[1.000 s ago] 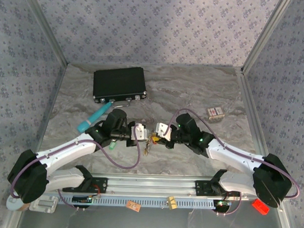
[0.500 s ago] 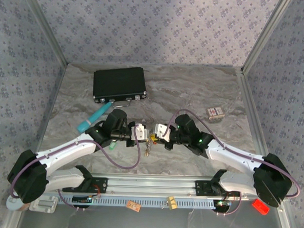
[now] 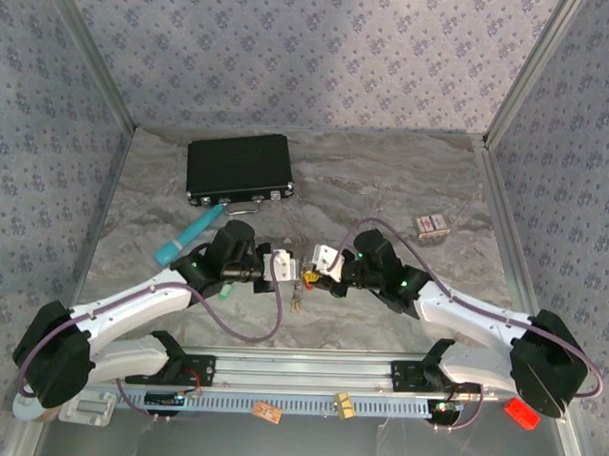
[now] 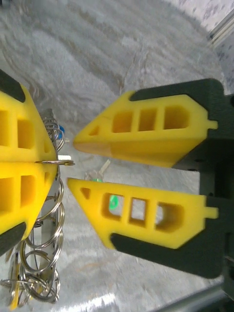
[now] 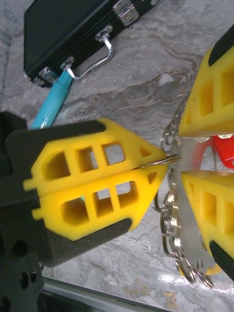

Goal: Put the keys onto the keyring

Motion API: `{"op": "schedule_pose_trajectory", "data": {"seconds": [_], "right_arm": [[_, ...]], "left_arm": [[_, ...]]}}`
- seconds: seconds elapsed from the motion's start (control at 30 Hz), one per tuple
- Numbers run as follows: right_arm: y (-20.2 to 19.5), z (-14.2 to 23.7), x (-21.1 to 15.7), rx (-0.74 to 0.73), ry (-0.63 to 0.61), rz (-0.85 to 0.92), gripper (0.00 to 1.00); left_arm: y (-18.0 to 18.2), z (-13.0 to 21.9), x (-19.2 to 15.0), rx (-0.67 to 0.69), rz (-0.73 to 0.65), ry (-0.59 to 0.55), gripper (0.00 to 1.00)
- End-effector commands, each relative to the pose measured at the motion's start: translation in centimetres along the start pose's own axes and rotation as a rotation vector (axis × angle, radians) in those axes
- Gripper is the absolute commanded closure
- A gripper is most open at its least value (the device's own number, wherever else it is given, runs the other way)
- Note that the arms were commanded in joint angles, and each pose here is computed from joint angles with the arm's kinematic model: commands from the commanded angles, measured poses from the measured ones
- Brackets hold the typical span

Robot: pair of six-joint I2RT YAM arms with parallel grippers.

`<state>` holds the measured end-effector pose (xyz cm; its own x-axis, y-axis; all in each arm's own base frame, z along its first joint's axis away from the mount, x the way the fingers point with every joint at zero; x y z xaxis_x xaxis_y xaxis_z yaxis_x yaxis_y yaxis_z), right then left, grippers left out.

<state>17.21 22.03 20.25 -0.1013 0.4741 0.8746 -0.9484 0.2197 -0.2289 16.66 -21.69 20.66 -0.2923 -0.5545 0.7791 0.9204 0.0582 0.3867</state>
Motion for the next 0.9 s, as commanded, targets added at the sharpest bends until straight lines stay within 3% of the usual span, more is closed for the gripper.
{"op": "schedule_pose_trajectory", "data": {"seconds": [0.0,0.17,0.37,0.57,0.87], "right_arm": [[-0.8,1.5,-1.2,-0.125,0.012,-0.128,0.73],[-2.1,2.7,-3.5,-0.372,0.071,-0.418,0.69],[-3.1,3.9,-4.2,-0.547,0.077,-0.635,0.67],[-3.6,4.7,-4.3,-0.570,0.089,-0.714,0.67],[-3.6,4.4,-3.8,-0.483,0.115,-0.700,0.68]], "left_arm": [[0.4,0.3,0.3,0.173,-0.189,0.024,1.00],[0.0,0.0,0.0,0.250,-0.326,0.072,1.00],[-0.5,-0.2,-0.1,0.250,-0.369,0.074,1.00],[-0.6,0.1,0.1,0.240,-0.335,0.065,1.00],[-0.1,1.6,1.0,0.175,-0.093,0.030,1.00]]}}
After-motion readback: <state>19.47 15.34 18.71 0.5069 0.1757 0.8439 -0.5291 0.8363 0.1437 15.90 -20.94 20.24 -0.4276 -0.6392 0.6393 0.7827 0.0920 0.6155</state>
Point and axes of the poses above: each hand's point on the last joint's axis, 136 mm out from that joint toward the fingers, its own z axis back along the fingers, its own y axis along the line the jaws close on, x = y × z, the point moved 9 cm from there along z, back along the fingers
